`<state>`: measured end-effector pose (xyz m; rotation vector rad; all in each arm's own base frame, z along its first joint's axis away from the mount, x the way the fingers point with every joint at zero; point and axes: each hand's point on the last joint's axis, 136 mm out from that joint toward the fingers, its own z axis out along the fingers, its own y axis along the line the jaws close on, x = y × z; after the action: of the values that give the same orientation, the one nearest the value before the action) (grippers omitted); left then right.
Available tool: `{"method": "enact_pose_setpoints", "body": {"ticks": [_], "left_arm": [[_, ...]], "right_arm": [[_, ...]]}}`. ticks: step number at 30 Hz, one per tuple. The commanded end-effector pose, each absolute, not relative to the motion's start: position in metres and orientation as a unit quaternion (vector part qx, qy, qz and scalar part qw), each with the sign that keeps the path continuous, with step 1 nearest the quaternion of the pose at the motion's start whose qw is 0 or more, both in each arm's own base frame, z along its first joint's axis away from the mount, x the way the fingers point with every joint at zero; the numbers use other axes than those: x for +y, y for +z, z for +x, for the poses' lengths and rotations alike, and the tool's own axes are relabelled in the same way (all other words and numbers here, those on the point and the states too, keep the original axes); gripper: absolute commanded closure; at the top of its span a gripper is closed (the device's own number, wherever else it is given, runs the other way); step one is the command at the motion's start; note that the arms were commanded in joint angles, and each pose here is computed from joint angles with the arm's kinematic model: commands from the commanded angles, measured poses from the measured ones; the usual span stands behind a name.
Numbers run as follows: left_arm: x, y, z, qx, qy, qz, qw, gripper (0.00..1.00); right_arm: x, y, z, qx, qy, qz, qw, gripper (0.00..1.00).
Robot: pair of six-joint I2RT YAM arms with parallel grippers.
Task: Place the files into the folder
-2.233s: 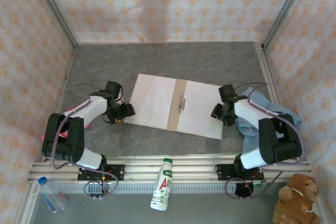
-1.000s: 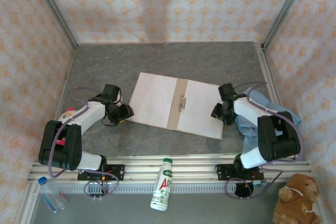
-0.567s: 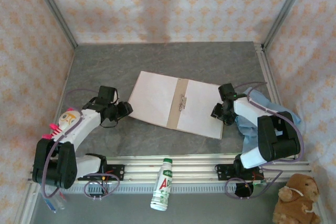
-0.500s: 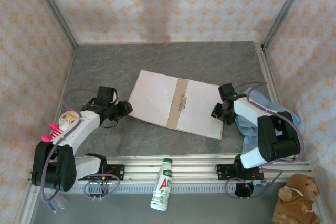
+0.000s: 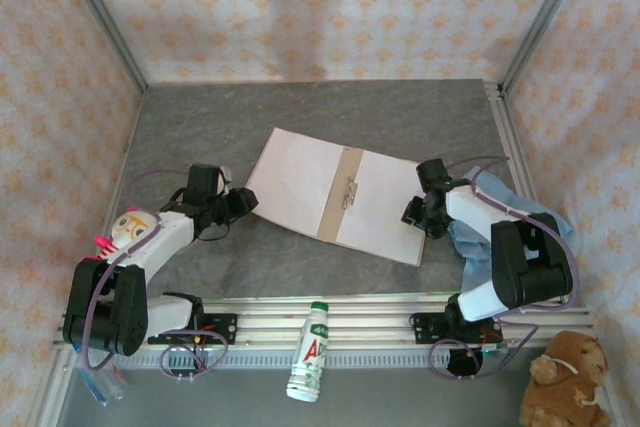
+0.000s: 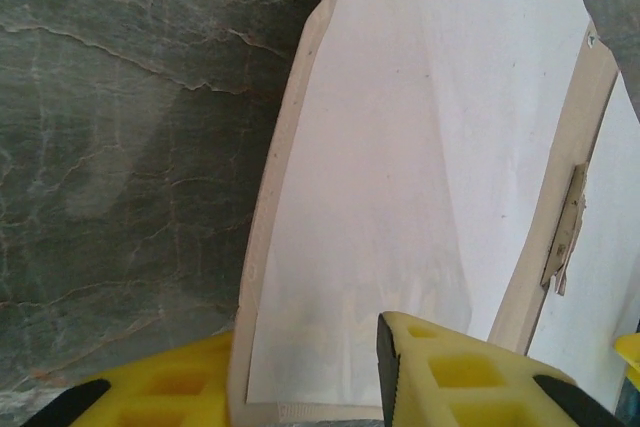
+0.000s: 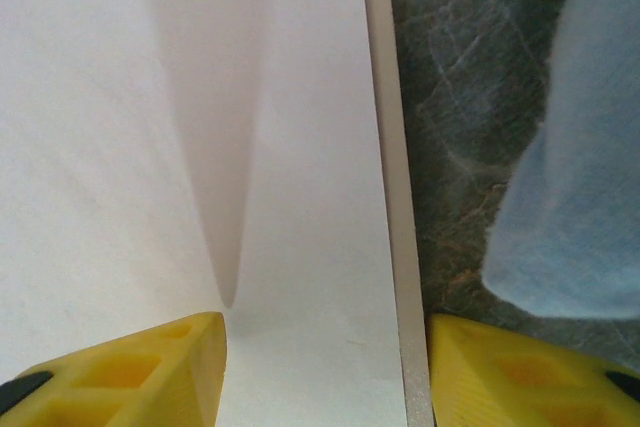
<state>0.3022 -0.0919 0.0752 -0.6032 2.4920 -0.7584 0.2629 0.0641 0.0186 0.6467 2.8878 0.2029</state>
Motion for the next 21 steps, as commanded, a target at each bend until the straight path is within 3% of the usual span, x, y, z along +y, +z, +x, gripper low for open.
{"method": "enact_pose_setpoints", "body": {"ticks": [1, 6, 11, 15, 21], "left_arm": [[-0.098, 0.080, 0.310, 0.899, -0.295, -0.212, 0.246, 0.68], [-0.088, 0.077, 0.311, 0.905, -0.263, -0.217, 0.256, 0.80], [-0.078, 0.075, 0.311, 0.911, -0.231, -0.214, 0.266, 0.84], [-0.073, 0.076, 0.313, 0.914, -0.214, -0.211, 0.271, 0.87], [-0.061, 0.084, 0.311, 0.915, -0.182, -0.213, 0.289, 0.92]], "right_arm": [[0.081, 0.017, 0.278, 0.965, 0.114, 0.211, 0.101, 0.45], [0.084, 0.020, 0.280, 0.964, 0.122, 0.211, 0.103, 0.45], [0.091, 0.041, 0.286, 0.961, 0.147, 0.206, 0.112, 0.45], [0.099, 0.070, 0.292, 0.954, 0.176, 0.198, 0.136, 0.33], [0.094, 0.104, 0.291, 0.953, 0.172, 0.188, 0.163, 0.30]]}}
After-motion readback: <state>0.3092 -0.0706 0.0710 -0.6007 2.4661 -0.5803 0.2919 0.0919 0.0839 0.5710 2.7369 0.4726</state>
